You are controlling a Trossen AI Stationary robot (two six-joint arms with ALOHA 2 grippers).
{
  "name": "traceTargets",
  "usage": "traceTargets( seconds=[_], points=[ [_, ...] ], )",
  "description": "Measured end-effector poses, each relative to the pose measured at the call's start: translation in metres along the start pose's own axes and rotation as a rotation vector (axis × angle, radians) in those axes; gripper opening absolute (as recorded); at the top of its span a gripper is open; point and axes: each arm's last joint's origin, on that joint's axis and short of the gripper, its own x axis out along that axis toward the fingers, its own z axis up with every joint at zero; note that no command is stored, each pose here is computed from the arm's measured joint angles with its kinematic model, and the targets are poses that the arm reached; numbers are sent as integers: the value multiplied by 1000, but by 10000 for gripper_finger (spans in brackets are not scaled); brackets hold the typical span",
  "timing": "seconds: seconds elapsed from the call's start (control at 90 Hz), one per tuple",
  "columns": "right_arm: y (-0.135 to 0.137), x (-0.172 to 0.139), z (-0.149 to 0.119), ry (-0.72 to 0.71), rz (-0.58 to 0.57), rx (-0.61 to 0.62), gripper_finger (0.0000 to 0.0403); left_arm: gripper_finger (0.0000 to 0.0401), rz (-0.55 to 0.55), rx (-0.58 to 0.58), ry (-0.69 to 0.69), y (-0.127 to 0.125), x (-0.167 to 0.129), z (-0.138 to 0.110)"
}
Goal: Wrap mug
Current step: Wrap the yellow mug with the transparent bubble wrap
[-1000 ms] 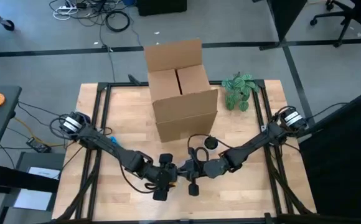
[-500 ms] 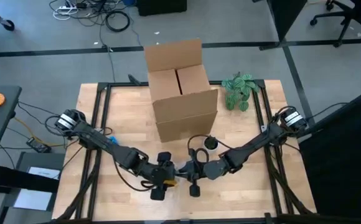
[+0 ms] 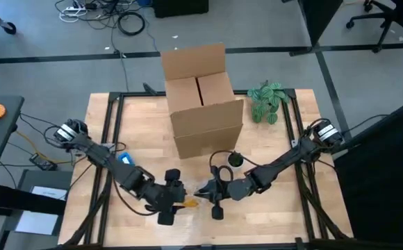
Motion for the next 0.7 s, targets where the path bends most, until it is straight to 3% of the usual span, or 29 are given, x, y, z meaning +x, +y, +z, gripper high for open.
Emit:
traceTargets(
  seconds=[0.222,0.444,0.7],
  points=[
    [0,0,0,-1,0,1,0,204,12,4,-2,-16,-6,-9],
    [2,-1,1,-16,7,10,0,204,139,43,-25,-28,-12,-29],
    [3,-1,1,-16,10,9,0,204,214,-41,-124,-9,2,-53]
  ],
)
